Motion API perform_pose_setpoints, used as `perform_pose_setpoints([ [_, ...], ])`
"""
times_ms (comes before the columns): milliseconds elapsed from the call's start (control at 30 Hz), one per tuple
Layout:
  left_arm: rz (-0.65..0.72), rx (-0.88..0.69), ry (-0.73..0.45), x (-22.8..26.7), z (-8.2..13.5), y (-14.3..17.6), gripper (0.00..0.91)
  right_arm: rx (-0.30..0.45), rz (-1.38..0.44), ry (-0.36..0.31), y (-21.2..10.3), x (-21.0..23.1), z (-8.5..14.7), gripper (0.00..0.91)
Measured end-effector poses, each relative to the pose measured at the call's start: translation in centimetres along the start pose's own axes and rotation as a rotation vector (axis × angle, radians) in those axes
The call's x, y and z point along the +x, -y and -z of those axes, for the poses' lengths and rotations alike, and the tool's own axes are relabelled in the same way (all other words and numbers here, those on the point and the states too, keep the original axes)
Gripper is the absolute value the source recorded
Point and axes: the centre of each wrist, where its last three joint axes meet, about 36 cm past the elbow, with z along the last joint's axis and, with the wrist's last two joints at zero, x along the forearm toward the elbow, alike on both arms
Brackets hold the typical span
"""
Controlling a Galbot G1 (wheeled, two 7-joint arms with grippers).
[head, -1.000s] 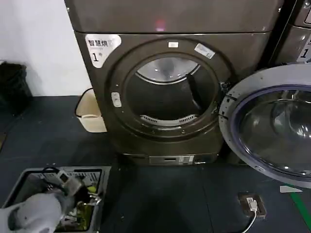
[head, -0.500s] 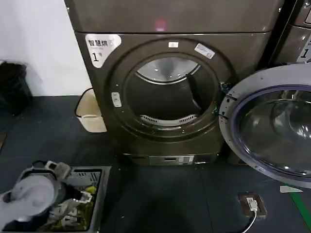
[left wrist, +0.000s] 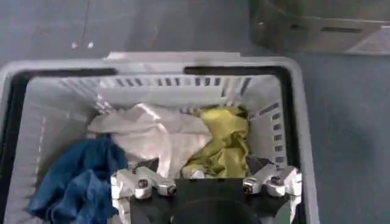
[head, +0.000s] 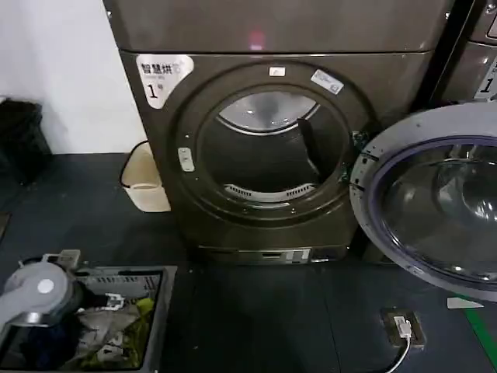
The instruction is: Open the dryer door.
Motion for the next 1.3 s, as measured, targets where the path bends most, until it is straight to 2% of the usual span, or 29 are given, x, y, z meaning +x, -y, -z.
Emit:
perform_pose_setpoints([
  [500,-0.006,0.003,-0.007,1.7,0.3,1.0,0.907,-0.007,0.004,-0.005,-0.1,0.0,-0.3,0.907],
  [833,-0.006,0.023,0.001,2.6,1.1,0.7,0.907,-0.015,0.004,-0.009,-0.2,0.0,-0.6,0.907],
  [1300,-0.001,0.014,0.003,2.8,1.1,0.8,0.907,-0.014,0.009,-0.006,-0.3,0.0,-0.7,0.907],
])
